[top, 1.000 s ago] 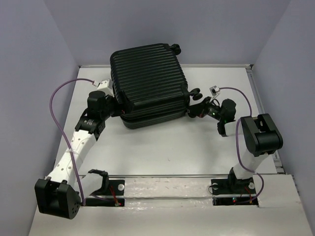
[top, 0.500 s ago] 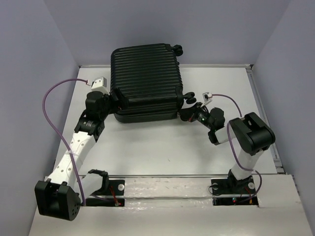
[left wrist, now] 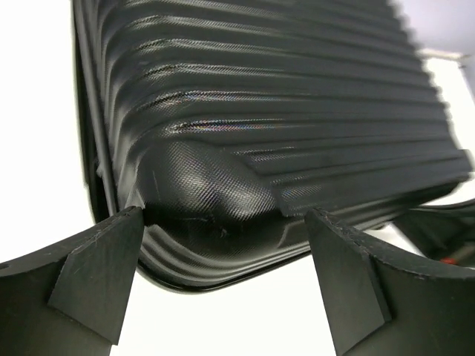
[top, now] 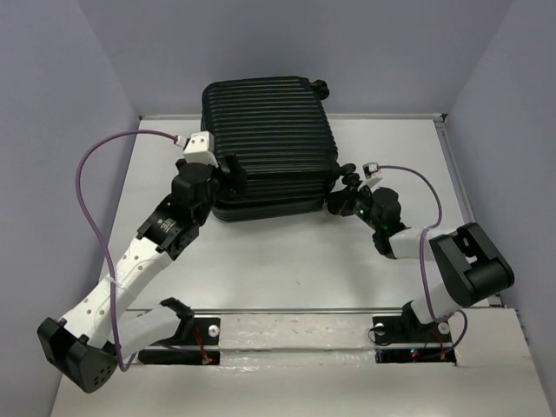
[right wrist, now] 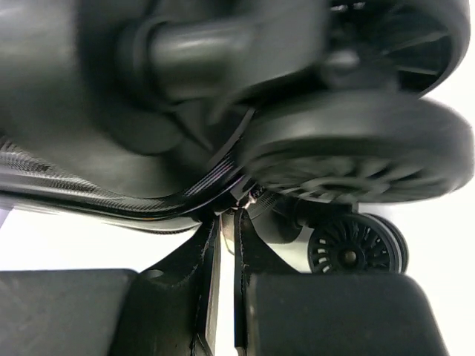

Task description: Pack the luggage

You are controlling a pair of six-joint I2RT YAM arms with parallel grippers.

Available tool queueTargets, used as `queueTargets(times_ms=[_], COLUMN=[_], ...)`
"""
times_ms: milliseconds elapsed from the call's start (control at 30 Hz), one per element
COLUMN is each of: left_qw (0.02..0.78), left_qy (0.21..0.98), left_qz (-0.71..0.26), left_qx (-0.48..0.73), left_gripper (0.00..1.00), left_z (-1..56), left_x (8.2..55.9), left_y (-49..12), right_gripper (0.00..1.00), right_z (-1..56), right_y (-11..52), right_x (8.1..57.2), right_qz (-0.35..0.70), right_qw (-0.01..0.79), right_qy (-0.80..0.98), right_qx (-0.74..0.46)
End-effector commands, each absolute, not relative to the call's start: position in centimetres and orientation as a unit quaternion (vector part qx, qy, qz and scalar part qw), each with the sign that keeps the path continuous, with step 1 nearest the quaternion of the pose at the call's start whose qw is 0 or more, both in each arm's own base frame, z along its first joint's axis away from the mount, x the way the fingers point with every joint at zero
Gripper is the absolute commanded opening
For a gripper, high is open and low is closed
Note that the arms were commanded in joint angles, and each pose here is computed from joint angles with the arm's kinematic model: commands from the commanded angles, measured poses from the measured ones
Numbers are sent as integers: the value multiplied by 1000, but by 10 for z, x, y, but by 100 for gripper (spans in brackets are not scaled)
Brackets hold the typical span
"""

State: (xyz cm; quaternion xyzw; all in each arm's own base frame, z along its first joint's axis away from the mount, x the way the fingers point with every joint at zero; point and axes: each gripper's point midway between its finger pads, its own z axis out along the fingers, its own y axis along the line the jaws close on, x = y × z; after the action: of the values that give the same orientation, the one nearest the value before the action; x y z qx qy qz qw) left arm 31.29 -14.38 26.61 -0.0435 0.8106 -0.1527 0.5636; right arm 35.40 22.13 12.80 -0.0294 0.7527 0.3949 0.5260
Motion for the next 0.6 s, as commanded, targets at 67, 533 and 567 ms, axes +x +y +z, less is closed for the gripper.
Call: queueTargets(times_ms=[67,533,567], left_qw=[447,550,555], left_qy=[791,776,769], left_qz=[-403,-288,-289], left_qx=[107,-108,-126], left_gripper=[80,82,83], left_z=[292,294,296], left_x=[256,251,245], left_y=[-339,-211,-197], right_gripper=[7,7,7], right_z=[128,123,122], right_y=[267,259,258], right_x=[303,301,301], right_qz=[480,457,455], right_qw=[470,469,469], right_qy=[734,750,751], right_qx=[-103,-95,-95])
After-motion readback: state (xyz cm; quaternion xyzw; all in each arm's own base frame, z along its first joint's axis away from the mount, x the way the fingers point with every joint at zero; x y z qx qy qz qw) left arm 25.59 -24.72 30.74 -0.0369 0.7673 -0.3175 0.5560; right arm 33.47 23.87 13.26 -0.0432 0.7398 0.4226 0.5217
